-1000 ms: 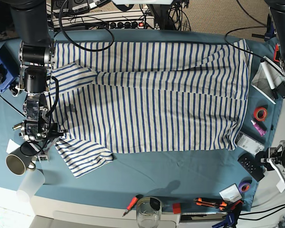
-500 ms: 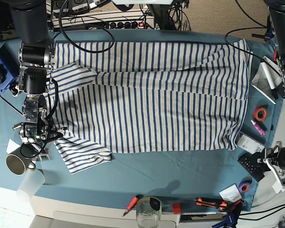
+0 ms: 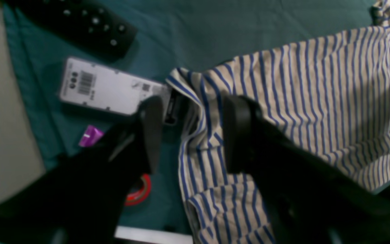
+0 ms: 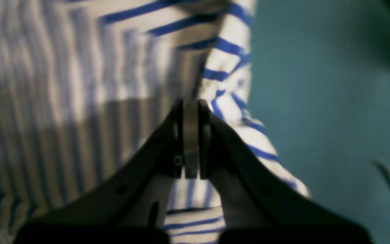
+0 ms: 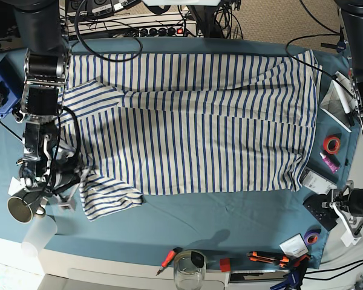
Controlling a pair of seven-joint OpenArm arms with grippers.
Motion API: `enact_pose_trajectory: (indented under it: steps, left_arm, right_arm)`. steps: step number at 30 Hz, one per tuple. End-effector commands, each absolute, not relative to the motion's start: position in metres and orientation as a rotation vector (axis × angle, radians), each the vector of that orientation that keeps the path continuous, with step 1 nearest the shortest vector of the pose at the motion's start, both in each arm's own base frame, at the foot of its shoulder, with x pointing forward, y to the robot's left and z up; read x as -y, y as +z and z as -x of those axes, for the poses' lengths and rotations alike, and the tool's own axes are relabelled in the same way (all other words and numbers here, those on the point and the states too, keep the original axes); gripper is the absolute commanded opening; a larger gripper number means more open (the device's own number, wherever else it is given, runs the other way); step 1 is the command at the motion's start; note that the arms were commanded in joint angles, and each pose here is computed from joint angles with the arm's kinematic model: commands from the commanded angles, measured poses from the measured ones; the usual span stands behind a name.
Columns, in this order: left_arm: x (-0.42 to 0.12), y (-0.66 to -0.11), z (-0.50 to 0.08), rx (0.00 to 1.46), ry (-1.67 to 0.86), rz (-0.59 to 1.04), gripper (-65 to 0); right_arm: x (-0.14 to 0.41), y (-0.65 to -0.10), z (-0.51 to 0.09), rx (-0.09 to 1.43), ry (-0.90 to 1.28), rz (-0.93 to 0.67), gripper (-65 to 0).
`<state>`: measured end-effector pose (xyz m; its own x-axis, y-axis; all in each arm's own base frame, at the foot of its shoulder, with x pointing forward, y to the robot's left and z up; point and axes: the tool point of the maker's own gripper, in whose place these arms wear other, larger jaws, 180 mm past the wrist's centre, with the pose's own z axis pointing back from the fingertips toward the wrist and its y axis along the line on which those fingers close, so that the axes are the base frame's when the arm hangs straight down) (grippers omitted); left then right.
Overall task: Fold the T-shirt properly
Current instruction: 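Grasp the sleeve near the right gripper and fold it inward over the shirt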
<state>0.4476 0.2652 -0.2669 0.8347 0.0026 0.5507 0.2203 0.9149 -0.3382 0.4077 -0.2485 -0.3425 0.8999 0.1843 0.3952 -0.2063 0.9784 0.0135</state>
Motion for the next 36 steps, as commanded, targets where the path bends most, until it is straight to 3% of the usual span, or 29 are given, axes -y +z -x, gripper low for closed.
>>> enact_pose_trajectory:
  steps: [1,20,26,31,36]
  left_arm:
    - [-0.268,-0.245,-0.457,0.635,-0.126,0.408,-38.2]
    - [-0.219,-0.273,-0.457,0.599,-0.158,0.493,-38.2]
    - [-0.218,-0.277,-0.454,0.576,-0.166,0.482,-38.2]
    - [-0.231,-0.276,-0.45,0.565,-0.156,0.455,-38.2]
    - [-0.238,-0.275,-0.449,0.565,-0.151,0.443,-38.2]
  right_arm:
    - [0.251,-0.322,-0.419,0.466,0.206,-0.071,-65.0]
    - [0.256,-0.3,-0.321,0.643,0.368,-0.317,-65.0]
    - [0.277,-0.292,-0.317,0.684,0.325,-0.284,-65.0]
    - [0.282,-0.285,-0.319,0.713,0.302,-0.29,-44.9]
    - [0.278,-0.259,-0.327,0.808,0.291,-0.342,-44.4]
